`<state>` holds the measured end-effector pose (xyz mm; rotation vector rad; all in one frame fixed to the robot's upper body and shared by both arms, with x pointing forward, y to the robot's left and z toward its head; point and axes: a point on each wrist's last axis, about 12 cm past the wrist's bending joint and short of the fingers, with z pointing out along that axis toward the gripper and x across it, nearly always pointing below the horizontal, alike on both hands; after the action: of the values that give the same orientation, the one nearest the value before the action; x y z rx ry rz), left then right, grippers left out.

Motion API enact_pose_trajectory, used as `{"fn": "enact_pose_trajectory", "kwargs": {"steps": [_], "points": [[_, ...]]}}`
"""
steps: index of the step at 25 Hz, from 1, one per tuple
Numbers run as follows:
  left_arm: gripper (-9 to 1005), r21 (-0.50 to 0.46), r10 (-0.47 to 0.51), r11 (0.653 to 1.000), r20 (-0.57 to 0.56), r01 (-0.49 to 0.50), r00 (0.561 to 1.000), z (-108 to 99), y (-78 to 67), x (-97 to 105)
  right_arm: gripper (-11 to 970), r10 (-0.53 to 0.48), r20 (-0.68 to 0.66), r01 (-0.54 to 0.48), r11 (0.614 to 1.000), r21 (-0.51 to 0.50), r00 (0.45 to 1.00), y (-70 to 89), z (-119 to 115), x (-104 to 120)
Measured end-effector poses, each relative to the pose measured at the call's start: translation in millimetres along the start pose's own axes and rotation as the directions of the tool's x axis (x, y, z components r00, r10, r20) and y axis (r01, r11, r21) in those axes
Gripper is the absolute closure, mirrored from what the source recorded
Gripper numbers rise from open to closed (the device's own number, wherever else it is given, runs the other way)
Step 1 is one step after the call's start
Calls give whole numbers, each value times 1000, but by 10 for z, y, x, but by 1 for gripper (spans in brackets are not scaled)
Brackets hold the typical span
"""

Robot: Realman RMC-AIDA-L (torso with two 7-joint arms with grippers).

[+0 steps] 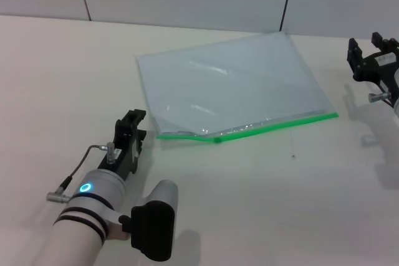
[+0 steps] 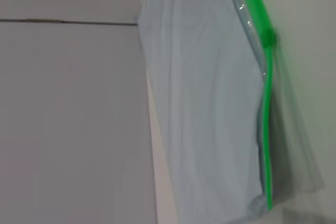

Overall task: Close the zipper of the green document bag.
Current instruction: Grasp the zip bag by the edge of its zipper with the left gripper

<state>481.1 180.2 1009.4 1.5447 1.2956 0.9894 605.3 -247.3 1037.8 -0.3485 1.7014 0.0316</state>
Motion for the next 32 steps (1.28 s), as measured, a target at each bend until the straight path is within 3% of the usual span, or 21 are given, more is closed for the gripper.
{"fn": "enact_pose_trajectory", "kwargs": {"steps": [7,22,32], "points": [[534,-2,9,1000,9,-9,1000,38,17,-10,511,1,0,-1,1000,-1,1000,3,0,-1],[534,24,-94,995,56,93,994,60,25,-86,510,2,1,-2,1000,-7,1000,21,1,-3],[535,30,-98,995,72,96,993,77,41,-106,511,1,1,-1,1000,-8,1000,25,2,-4]]}}
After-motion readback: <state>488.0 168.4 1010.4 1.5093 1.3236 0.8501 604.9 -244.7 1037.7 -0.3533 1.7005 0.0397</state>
